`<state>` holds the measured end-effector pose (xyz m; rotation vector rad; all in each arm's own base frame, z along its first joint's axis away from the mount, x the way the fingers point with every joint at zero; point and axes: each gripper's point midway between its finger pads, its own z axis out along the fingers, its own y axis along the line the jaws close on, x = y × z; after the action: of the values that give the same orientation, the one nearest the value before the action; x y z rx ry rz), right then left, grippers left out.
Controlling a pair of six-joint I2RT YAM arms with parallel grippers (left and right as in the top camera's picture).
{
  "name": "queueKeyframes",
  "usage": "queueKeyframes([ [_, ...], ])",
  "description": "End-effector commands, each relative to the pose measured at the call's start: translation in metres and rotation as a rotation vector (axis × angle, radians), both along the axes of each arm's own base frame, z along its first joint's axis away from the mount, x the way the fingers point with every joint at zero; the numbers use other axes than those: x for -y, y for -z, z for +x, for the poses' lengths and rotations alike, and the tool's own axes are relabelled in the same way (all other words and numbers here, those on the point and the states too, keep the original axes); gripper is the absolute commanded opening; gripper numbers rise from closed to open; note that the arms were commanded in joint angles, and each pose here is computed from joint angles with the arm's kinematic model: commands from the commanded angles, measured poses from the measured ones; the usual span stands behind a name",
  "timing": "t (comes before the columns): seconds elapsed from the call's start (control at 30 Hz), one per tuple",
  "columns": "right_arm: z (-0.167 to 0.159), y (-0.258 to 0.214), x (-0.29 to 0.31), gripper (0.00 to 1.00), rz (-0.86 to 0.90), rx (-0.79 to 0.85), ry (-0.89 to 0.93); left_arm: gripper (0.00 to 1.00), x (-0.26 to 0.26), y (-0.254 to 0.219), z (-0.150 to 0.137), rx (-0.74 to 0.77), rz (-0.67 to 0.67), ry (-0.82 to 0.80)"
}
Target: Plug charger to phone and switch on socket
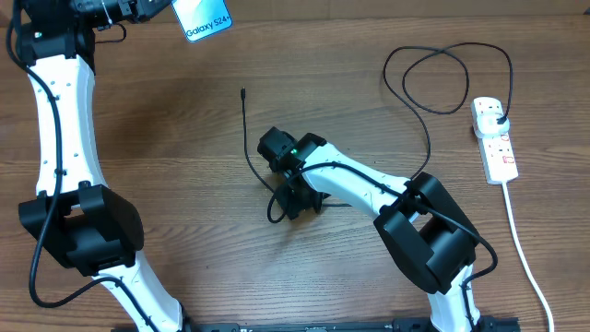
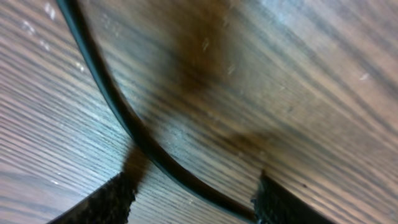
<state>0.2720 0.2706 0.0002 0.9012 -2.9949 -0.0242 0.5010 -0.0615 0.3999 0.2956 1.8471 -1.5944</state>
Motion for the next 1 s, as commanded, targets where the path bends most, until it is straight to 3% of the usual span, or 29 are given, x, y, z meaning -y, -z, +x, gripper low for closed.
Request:
queueKeyframes([
  [0.0, -0.016, 0.01, 0.008, 0.47, 0.004, -0.066, -0.007, 0.04, 0.001, -0.012, -0.007, 0.034, 0.004, 0.018],
  [0.1, -0.02, 0.014, 0.016, 0.18, -0.015, -0.087, 0.028, 0.04, 0.001, -0.012, -0.007, 0.034, 0.004, 0.018],
  [0.17, -0.019, 0.015, 0.022, 0.04, -0.021, -0.094, 0.057, 0.04, 0.001, -0.012, -0.008, 0.034, 0.003, 0.019],
  [0.7, -0.043, -0.011, 0.15, 0.04, -0.288, -0.379, 0.544, 0.04, 0.002, -0.013, -0.009, 0.038, 0.003, 0.026],
  [0.87, -0.071, -0.026, 0.164, 0.04, -0.274, -0.375, 0.594, 0.04, 0.001, -0.012, -0.007, 0.042, 0.007, 0.017],
  [0.97, -0.063, -0.043, 0.159, 0.04, -0.204, -0.308, 0.607, 0.04, 0.001, -0.012, -0.006, 0.057, 0.014, 0.007],
])
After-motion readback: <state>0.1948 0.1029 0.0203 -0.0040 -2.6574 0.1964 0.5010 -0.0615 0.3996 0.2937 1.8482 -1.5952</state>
